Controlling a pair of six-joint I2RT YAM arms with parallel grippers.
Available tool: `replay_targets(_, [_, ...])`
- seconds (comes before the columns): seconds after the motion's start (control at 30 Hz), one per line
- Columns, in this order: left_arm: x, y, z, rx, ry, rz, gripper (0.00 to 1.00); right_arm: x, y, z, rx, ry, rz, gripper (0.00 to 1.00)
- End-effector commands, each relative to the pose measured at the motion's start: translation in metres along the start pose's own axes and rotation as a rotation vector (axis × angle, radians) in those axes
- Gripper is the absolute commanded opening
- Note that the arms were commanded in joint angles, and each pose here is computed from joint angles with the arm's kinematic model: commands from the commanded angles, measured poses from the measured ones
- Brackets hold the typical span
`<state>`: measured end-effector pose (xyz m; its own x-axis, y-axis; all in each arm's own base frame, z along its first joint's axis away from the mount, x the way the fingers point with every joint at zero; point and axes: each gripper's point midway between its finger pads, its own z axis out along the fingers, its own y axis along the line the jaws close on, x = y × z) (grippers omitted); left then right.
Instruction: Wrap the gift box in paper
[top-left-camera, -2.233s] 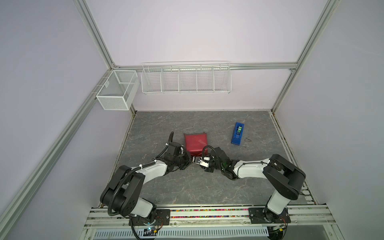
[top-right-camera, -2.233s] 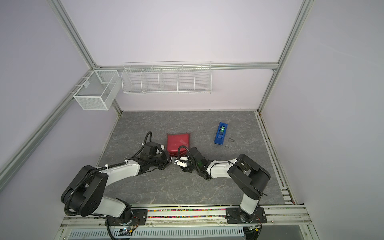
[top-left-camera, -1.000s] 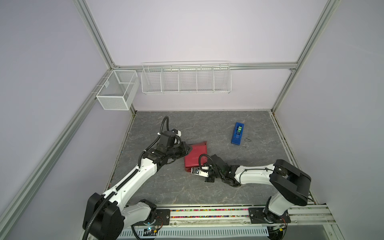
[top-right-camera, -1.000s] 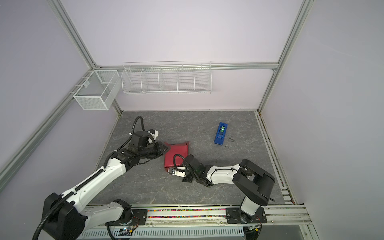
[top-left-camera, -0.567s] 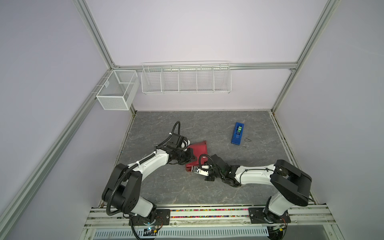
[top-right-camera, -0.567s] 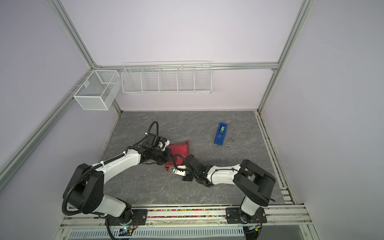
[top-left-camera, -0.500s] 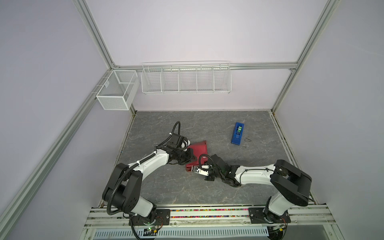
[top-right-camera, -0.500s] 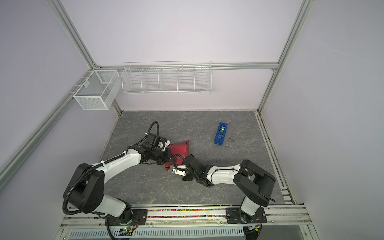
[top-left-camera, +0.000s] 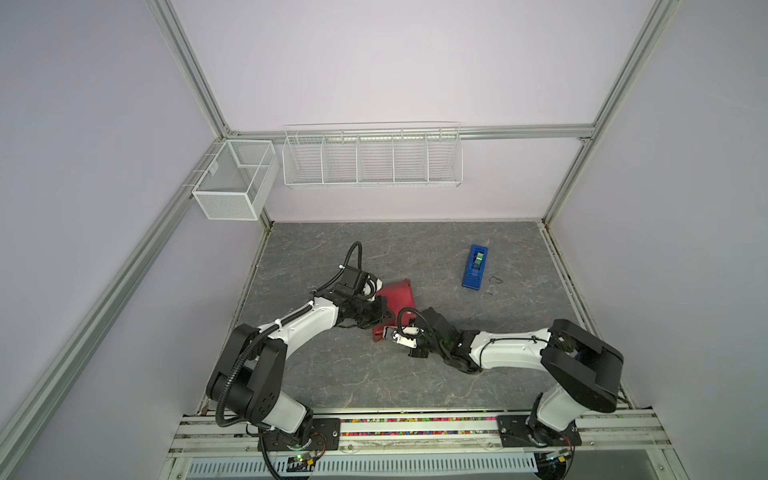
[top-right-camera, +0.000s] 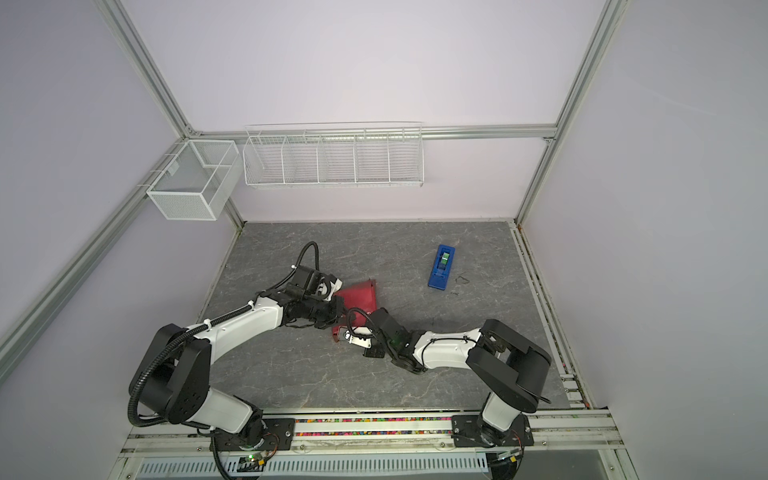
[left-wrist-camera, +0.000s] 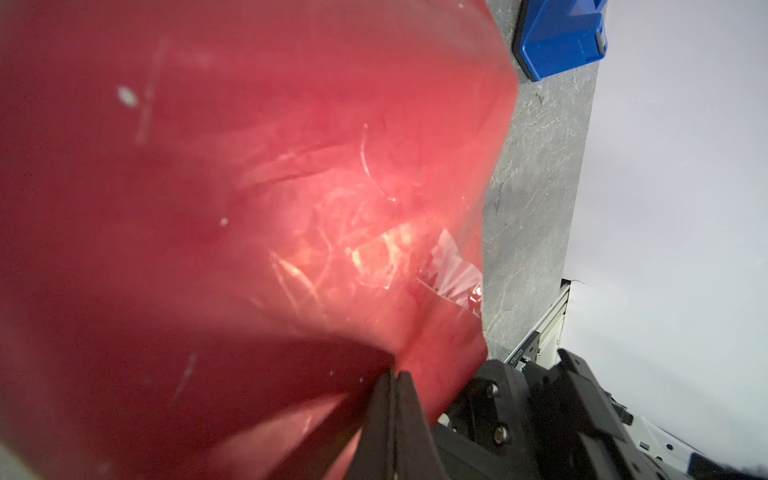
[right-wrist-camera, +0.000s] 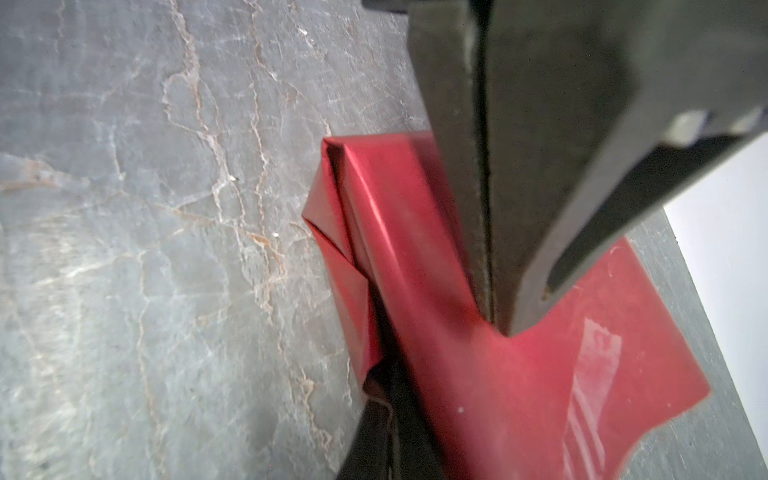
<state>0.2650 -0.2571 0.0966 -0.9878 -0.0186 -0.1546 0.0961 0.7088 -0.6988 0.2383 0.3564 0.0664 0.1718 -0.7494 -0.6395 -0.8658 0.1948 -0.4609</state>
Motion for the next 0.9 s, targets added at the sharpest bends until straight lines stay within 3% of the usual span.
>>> replay_targets(0.0, [0.019,0.028,0.003,-0.115,0.070,-0.037,0.02,-0.013,-0.026,0.001,0.105,-0.039,0.024,0.06])
replay_targets(0.2, [-0.002,0.020,-0.028,-0.207,-0.044,0.084,0.10,-0.010,-0.019,-0.001,0.075,-0.035,0.025,0.06])
replay_targets(0.47, [-0.046,0.004,-0.106,-0.378,-0.394,0.282,0.50,-0.002,-0.020,-0.006,0.075,-0.025,0.033,0.06])
replay_targets(0.6, [-0.056,-0.007,-0.126,-0.276,-0.513,0.341,0.67,-0.001,-0.019,-0.008,0.065,-0.032,0.043,0.06])
replay_targets(0.7, [-0.057,-0.011,-0.130,-0.173,-0.552,0.370,1.00,-0.002,-0.020,-0.009,0.063,-0.037,0.047,0.06])
replay_targets(0.87, [-0.049,-0.034,-0.121,-0.007,-0.635,0.589,1.00,-0.003,-0.021,-0.012,0.051,-0.046,0.059,0.06])
